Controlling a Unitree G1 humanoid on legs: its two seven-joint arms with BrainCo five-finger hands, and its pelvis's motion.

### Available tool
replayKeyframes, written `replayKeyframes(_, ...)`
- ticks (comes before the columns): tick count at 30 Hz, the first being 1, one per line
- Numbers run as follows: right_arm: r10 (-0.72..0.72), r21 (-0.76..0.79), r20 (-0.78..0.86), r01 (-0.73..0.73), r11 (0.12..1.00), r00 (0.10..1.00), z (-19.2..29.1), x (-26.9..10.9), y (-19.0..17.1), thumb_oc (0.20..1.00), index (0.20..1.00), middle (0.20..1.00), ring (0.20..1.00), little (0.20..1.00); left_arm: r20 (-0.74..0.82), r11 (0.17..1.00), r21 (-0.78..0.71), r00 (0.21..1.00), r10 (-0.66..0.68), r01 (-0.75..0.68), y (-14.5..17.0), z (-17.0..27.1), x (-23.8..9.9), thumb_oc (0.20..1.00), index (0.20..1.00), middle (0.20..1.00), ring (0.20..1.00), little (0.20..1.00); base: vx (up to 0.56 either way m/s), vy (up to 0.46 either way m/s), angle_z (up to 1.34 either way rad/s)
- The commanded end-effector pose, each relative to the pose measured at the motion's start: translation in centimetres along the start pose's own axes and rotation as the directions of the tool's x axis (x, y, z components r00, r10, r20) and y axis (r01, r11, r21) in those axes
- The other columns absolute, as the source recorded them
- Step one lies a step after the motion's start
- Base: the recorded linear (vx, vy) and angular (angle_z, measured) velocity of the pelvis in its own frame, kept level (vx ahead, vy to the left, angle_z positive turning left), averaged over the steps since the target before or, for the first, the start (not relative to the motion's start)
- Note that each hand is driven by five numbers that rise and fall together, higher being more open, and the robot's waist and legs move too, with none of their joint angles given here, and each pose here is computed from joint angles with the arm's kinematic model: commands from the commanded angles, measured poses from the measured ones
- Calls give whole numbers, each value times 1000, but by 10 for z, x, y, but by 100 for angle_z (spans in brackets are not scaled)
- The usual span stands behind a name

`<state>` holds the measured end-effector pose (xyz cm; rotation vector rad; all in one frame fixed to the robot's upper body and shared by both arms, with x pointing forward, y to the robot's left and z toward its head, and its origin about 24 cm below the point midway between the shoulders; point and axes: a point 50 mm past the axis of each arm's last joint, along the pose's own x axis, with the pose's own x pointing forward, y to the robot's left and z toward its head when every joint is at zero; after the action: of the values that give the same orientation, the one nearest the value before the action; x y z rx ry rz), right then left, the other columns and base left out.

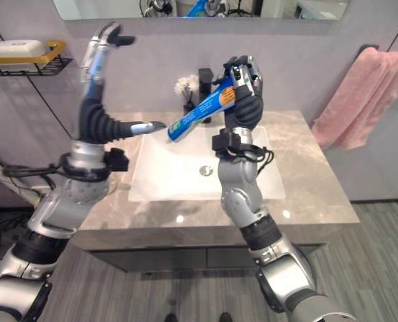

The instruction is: Put brush and paste in cup on sink, flatten towel.

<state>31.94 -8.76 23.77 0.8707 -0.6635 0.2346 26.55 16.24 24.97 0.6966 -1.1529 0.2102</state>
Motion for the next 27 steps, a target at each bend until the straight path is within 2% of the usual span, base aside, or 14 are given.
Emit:
replayKeyframes(1,100,39,229,-111,993,968,39,16,28,200,200,200,200,200,28,993,31,994,109,-110,33,-2,-2,1000,1000,1000,1000,1000,-13,4,8)
replayKeyframes(6,103,-5,265,-106,994,959,50,20,24,200,200,200,200,200,-70,978,107,979,190,-182,65,-15,-28,1000,1000,1000,1000,1000,-9,0,20)
replayKeyframes(10,119,-62,274,-106,992,954,56,23,22,200,200,200,200,200,-204,970,175,957,204,-169,82,-32,-58,1000,1000,1000,1000,1000,8,-3,23)
replayKeyframes(12,160,-129,284,-128,983,945,64,29,24,200,200,200,200,200,-392,971,232,910,139,-49,85,-56,-93,1000,1000,1000,1000,1000,-19,-1,30)
replayKeyframes(14,170,-146,285,-133,980,943,66,31,25,200,200,200,200,200,-435,971,239,892,119,-13,86,-61,-102,1000,1000,1000,1000,1000,-4,0,27)
replayKeyframes(15,187,-166,286,-144,976,940,69,36,27,200,200,200,200,200,-588,963,253,805,81,89,88,-78,-136,1000,1000,1000,1000,1000,-6,6,16)
replayKeyframes(17,197,-170,276,-154,973,941,68,39,29,200,200,200,200,200,-701,957,236,712,46,171,85,-91,-164,1000,1000,1000,1000,1000,-4,9,7)
replayKeyframes(18,197,-171,276,-154,973,941,68,39,28,200,200,200,200,200,-701,957,235,711,45,170,85,-91,-164,1000,1000,1000,1000,1000,-5,10,14)
replayKeyframes(20,205,-174,264,-163,971,943,67,42,31,200,200,200,200,200,-811,936,211,585,6,282,81,-103,-199,1000,1000,1000,1000,1000,-8,13,21)
replayKeyframes(21,217,-168,253,-178,970,943,64,46,36,200,200,200,200,200,-900,917,157,436,-20,367,76,-111,-236,1000,1000,1000,1000,1000,-5,15,15)
replayKeyframes(22,217,-168,253,-178,970,943,64,46,36,200,200,200,200,200,-899,917,157,437,-21,367,75,-111,-236,1000,1000,1000,1000,1000,-6,22,7)
replayKeyframes(23,216,-161,246,-180,970,945,61,47,37,200,200,200,200,200,-931,906,132,363,-25,402,74,-113,-254,1000,1000,1000,1000,1000,-8,21,4)
replayKeyframes(25,226,-150,214,-197,969,950,51,51,45,200,200,200,200,200,-987,849,13,143,-74,528,61,-112,-306,1000,1000,1000,1000,1000,-10,31,3)
replayKeyframes(27,233,-149,212,-204,967,949,51,51,47,200,200,200,200,200,-989,828,-9,118,-90,561,59,-110,-313,1000,1000,1000,1000,1000,0,0,0)
